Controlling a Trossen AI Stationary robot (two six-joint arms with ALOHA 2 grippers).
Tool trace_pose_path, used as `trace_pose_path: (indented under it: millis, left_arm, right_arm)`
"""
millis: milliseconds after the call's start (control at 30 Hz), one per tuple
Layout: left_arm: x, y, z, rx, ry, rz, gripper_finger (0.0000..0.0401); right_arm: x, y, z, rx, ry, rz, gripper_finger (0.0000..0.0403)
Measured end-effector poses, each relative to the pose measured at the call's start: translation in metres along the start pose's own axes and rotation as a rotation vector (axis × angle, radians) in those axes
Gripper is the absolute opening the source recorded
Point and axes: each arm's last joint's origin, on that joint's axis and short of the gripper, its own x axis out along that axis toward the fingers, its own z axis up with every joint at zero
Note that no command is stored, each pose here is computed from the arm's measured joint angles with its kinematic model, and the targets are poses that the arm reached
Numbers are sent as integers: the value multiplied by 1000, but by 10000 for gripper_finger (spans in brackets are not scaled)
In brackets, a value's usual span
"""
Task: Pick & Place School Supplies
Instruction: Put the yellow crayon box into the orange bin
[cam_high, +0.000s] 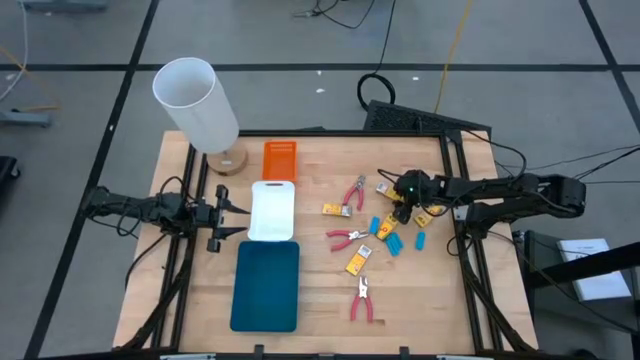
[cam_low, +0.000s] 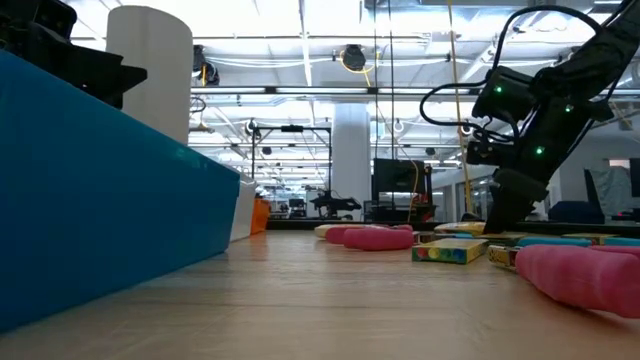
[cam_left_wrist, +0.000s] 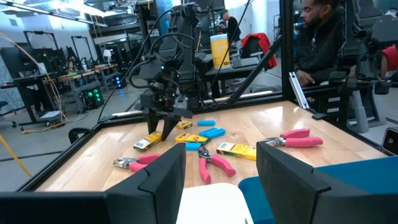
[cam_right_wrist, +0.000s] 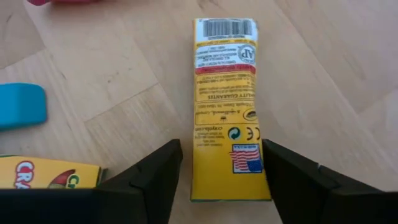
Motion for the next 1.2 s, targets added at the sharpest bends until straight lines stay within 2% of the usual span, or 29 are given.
trace_pose_path:
  millis: [367, 600, 800, 1067, 1133, 1200]
  left_arm:
    - [0, 0, 0, 0, 0, 0, 200]
    - [0, 0, 0, 0, 0, 0, 200]
    - [0, 1, 4, 73, -36, 8, 200]
    - [0, 1, 7, 75, -66, 13, 200]
    - [-1, 2, 11, 51, -109, 20, 200]
    - [-1, 2, 16, -46, -169, 12, 200]
  right_arm:
    - [0, 0, 1, 53, -14, 3, 152]
    - [-5, 2, 7, 57, -100, 20, 148]
    - [-22, 9, 17, 40, -254, 64, 144]
    - [-45, 35, 35, -18, -529, 204, 146]
    - [-49, 43, 38, -36, -588, 248, 146]
    - [-53, 52, 39, -58, -630, 290, 144]
